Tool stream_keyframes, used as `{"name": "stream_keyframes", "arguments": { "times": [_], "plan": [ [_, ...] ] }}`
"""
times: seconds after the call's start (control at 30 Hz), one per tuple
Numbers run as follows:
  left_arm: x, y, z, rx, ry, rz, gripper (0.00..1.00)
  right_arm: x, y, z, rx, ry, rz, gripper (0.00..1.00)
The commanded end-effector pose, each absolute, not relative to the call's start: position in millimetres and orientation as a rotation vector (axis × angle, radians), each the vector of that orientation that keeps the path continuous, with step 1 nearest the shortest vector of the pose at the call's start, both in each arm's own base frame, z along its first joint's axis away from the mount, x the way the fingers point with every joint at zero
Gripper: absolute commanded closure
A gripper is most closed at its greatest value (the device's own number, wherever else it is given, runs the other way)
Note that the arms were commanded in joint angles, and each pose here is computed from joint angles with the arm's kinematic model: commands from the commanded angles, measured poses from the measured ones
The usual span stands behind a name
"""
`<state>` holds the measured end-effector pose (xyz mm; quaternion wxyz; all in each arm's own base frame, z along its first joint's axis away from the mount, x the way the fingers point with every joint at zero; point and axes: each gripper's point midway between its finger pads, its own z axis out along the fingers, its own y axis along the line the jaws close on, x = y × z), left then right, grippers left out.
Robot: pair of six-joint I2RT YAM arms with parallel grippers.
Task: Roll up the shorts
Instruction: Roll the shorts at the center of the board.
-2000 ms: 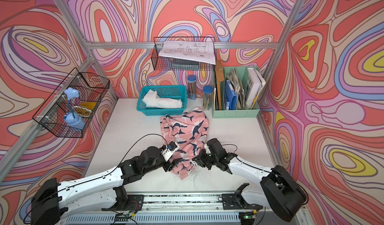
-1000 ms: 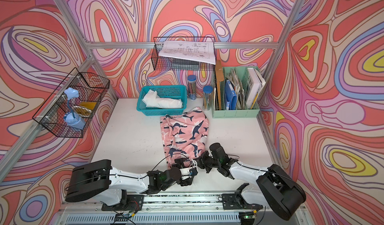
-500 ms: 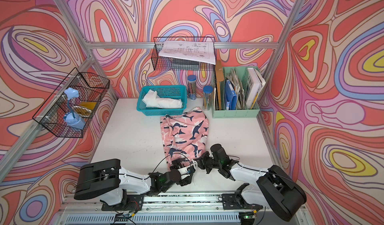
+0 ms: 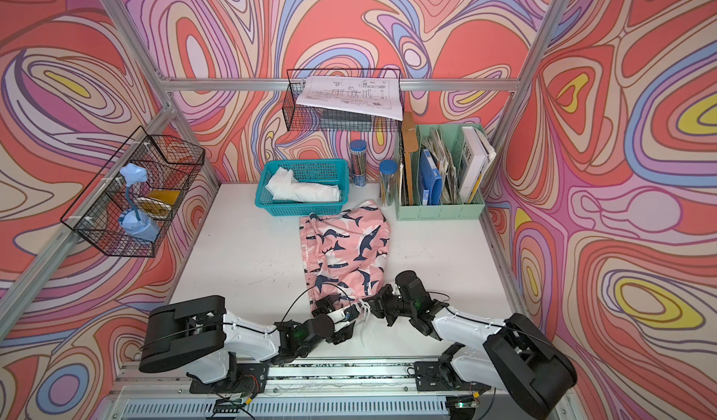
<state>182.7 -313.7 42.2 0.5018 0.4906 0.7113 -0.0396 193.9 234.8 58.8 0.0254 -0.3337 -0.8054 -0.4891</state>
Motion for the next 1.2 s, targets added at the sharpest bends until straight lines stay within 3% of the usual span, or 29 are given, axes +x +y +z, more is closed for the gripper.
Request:
{"name": "stream_keyframes", "arguments": {
  "times": [0.0,0.1,0.3,0.6,0.63,0.67,0.87,1.07,1.17],
  "plan": [
    [183,-310,44,1.200,1.713,-0.094,0.06,193,236,59,-0.992,-2.496,-1.513,1.00],
    [183,-312,45,1.212,1.714,-0.100,0.13,193,236,58,-0.983,-2.503,-1.514,1.00],
    [180,-314,34,1.240,1.736,-0.114,0.45,192,238,57,-0.941,-2.525,-1.506,1.00],
    [183,-315,30,1.282,1.793,-0.169,0.82,194,237,55,-0.915,-2.563,-1.499,1.00],
    [184,-315,32,1.282,1.797,-0.182,0.89,194,237,55,-0.916,-2.568,-1.497,0.97],
    [185,-315,34,1.282,1.803,-0.190,0.98,195,236,54,-0.917,-2.576,-1.492,0.82],
    [183,-314,47,1.301,1.829,-0.240,1.00,200,233,57,-0.855,-2.686,-1.462,0.42],
    [180,-313,61,1.335,1.853,-0.304,1.00,214,225,76,-0.748,-2.887,-1.430,0.21],
    [177,-318,72,1.375,1.863,-0.372,1.00,223,211,88,-0.738,-3.033,-1.367,0.17]
  ]
}}
